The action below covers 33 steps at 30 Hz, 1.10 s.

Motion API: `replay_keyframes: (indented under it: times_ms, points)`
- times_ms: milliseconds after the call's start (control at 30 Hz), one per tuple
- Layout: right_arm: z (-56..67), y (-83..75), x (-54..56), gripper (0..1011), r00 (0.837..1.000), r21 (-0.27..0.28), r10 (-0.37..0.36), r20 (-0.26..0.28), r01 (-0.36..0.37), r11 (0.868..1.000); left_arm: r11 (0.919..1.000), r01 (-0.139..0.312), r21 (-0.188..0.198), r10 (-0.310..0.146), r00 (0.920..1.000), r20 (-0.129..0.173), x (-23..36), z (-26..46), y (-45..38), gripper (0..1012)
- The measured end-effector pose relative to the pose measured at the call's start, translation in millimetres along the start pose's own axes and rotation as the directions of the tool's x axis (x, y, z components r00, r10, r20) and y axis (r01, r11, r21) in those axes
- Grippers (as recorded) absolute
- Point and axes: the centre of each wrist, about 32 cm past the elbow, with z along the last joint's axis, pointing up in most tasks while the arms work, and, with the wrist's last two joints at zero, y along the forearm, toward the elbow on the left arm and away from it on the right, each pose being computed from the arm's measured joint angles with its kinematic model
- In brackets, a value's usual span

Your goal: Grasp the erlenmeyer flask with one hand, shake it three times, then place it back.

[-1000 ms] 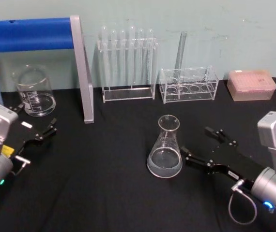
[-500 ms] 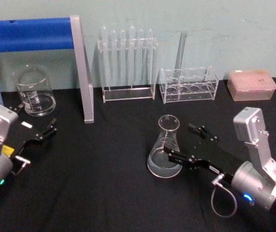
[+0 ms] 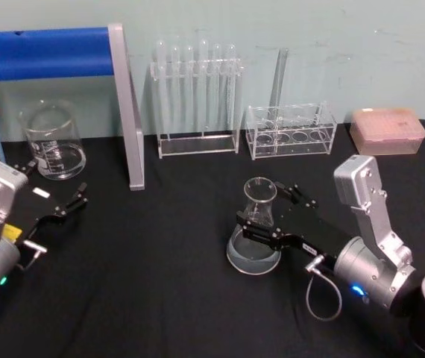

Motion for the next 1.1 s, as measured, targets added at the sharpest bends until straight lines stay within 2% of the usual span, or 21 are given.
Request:
replay_keyframes:
  times_ms: [300, 967, 1100]
  points:
    - [1.4, 8.2, -0.6, 1000, 1.000, 0.008, 0.002, -0.010, -0.002, 1.000, 1.0000, 0.000, 0.000, 0.000, 1.0000, 0.000, 0.0, 0.0, 0.0, 1001]
    - [3.6, 8.1, -1.0, 1000, 1.000, 0.015, 0.004, -0.012, -0.004, 1.000, 1.0000, 0.000, 0.000, 0.000, 1.0000, 0.000, 0.0, 0.0, 0.0, 1001]
    - [3.5, 8.1, -1.1, 942, 1.000, 0.015, 0.005, -0.012, -0.004, 1.000, 1.0000, 0.000, 0.000, 0.000, 1.0000, 0.000, 0.0, 0.0, 0.0, 1001]
